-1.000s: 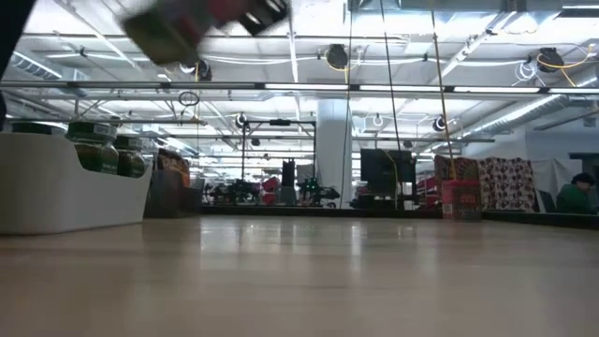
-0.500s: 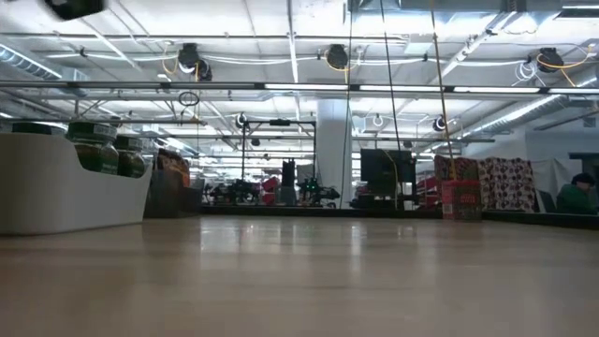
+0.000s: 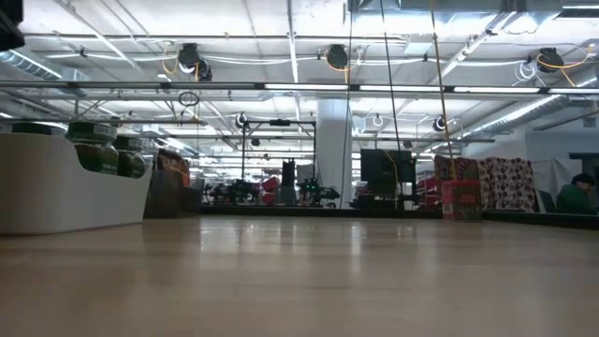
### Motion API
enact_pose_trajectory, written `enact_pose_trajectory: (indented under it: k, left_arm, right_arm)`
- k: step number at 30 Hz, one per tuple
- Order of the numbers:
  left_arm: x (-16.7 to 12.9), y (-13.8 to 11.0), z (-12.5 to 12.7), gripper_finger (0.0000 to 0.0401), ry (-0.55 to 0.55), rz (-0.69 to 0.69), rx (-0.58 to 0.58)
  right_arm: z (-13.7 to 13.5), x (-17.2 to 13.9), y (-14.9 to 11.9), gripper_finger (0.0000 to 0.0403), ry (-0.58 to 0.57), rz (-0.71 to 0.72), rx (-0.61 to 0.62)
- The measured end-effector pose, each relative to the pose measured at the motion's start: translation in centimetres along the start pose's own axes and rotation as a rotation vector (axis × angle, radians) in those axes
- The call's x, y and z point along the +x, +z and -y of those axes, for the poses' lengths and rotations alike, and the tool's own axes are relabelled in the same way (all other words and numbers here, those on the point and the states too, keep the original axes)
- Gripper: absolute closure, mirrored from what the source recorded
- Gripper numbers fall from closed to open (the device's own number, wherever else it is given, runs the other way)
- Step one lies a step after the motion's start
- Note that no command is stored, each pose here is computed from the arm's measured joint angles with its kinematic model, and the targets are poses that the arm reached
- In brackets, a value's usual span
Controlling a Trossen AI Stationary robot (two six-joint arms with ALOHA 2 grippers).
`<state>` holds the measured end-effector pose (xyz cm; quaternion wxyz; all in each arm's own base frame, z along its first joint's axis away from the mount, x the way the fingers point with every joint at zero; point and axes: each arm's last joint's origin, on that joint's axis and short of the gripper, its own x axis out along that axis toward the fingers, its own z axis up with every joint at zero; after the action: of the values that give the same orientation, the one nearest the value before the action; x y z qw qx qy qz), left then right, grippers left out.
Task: Sort spices by type
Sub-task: Put the middle red seasoning can into the bottom black bin
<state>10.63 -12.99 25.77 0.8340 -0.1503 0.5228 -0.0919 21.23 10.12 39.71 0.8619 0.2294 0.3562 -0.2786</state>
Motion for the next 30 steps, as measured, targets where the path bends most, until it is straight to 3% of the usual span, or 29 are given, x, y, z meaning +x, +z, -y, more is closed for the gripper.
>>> enact_pose_trajectory:
  k: [6,23,30]
  left_arm:
    - [1.6,-0.9,0.5,0.0184,0.111,0.039,0.014]
    - [7.0,-2.6,1.9,0.0184,0.337,-0.074,0.087]
    - [7.3,-2.7,2.0,0.0133,0.344,-0.089,0.089]
  right_arm:
    - [-0.1,0.0,0.1,0.0149,0.008,0.007,0.008]
    - [0.0,0.0,0.2,0.0149,-0.007,0.028,-0.032]
    - [0.0,0.0,0.2,0.0149,-0.007,0.027,-0.066]
